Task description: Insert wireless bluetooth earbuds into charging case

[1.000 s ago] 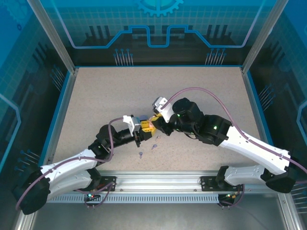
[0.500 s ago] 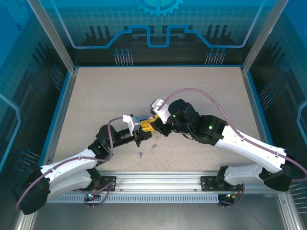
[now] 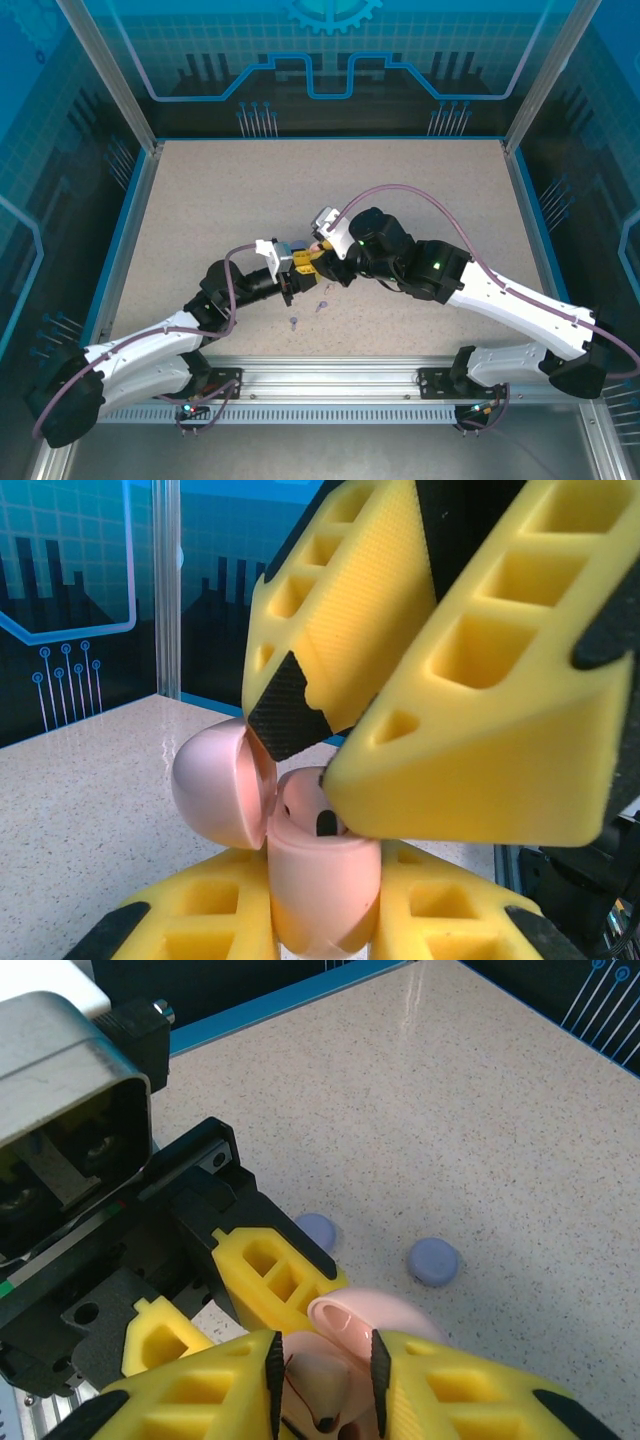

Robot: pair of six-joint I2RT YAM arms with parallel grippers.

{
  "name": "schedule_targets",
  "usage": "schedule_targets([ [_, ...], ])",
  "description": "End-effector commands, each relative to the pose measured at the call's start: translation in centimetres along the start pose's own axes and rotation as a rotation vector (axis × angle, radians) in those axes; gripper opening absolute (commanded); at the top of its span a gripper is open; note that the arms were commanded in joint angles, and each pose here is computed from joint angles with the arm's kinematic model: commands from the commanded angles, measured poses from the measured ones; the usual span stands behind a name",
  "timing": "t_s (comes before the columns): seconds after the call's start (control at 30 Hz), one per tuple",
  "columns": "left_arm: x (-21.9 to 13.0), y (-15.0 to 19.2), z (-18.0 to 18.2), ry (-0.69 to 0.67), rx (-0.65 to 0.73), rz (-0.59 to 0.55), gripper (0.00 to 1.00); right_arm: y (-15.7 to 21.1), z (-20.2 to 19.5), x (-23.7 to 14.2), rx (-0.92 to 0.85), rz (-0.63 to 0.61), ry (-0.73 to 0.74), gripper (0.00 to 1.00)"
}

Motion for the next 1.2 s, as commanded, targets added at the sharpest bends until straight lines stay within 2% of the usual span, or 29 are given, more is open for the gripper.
schedule_targets([
  [0.0,0.3,-1.5,-0.1,0.001,0.024,-0.061,0.00,-1.1,0.2,-1.0,0.031,-0.011,-0.009,0.37],
  [0.2,0.2,-1.1,-0.1,-0.007,0.029,-0.055,0.00,-2.5,-0.4,-3.4,0.083,-0.063,-0.014,0.50],
  [0.37,-0.2,-0.9,-0.1,-0.017,0.040,-0.055,0.00,-2.0,-1.9,-5.5,0.180,-0.103,0.016,0.60],
  [0.6,-1.2,-1.5,-0.5,-0.033,0.076,-0.093,0.00,1.5,-5.7,-5.4,0.412,-0.047,0.105,0.61],
  [0.8,-2.7,-2.7,-1.0,-0.062,0.122,-0.128,0.00,5.8,-7.8,-1.8,0.585,0.130,0.169,0.59],
  [0.97,-3.9,-3.6,-1.5,-0.075,0.153,-0.147,0.00,8.7,-8.2,3.5,0.680,0.321,0.171,0.55],
  [1.17,-4.7,-4.3,-1.9,-0.079,0.166,-0.160,0.00,11.2,-7.6,8.9,0.724,0.418,0.200,0.54],
])
Point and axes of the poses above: each hand's point on the last joint's axis, 136 mm out from that joint toward the fingers, its own x axis out along the fingers, its own z axis along the line the jaws close on, y = z × x, the point moved 10 cm from there along -x, back along the fingers, and after that the axes turned 3 degrees about x, right-handed, at the moved point
